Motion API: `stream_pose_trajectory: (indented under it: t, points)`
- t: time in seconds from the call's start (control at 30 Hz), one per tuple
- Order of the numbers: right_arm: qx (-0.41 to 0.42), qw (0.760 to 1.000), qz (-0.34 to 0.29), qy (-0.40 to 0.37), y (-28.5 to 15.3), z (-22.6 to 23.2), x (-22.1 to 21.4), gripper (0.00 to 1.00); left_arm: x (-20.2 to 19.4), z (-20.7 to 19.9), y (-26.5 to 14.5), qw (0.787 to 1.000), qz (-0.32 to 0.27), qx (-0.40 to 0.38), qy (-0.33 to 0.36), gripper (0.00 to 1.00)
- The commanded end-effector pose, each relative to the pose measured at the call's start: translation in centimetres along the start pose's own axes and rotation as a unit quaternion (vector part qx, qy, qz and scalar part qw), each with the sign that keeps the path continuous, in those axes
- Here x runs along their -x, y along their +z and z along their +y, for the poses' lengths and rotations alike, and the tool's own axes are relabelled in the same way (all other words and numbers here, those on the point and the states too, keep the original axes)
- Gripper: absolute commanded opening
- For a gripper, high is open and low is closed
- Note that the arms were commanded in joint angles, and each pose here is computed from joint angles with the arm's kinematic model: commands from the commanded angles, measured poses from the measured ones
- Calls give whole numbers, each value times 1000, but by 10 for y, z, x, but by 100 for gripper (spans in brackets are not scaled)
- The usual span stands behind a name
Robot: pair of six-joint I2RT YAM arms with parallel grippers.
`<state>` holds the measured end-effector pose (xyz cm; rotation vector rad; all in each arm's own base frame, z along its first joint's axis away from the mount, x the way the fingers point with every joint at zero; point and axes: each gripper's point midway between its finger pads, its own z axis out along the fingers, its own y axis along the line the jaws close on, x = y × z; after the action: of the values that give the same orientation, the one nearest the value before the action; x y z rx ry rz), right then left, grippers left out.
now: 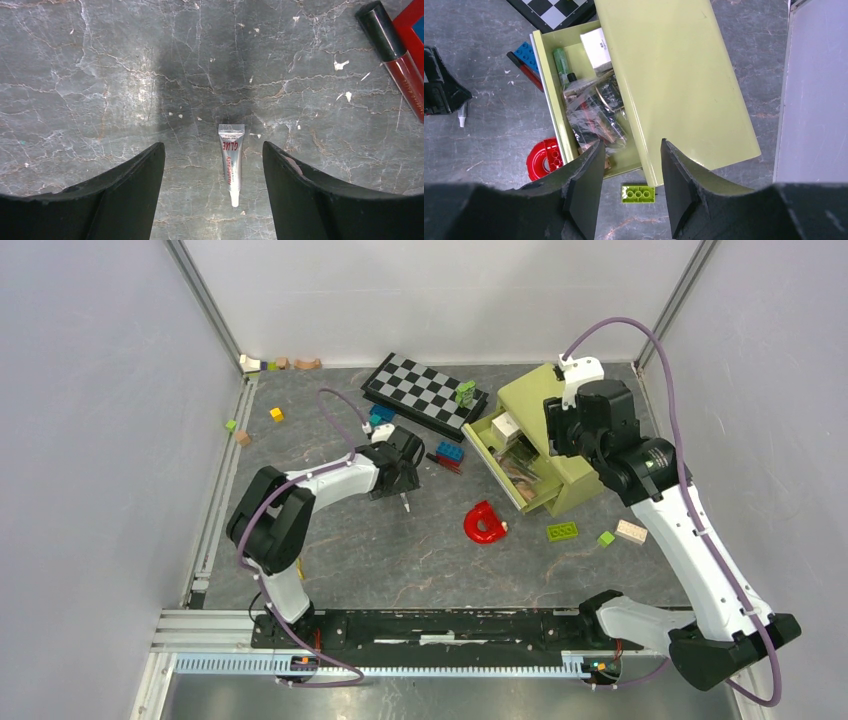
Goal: Organize the makeup
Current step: Pick up the makeup from the center of the board.
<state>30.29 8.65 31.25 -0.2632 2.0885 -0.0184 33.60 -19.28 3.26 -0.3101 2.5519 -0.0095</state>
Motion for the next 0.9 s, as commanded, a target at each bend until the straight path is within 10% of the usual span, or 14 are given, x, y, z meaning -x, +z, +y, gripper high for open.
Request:
stream_pose_trajectory:
  t: [0.0, 0.87]
  points:
    - [-10, 1000, -17, -3, -4, -5, 4, 52, -3, -6, 6, 999, 2, 0, -50, 77]
    - [-10, 1000, -21, -1, -2, -4, 1, 52, -36, -15, 15, 999, 25, 25, -28, 36]
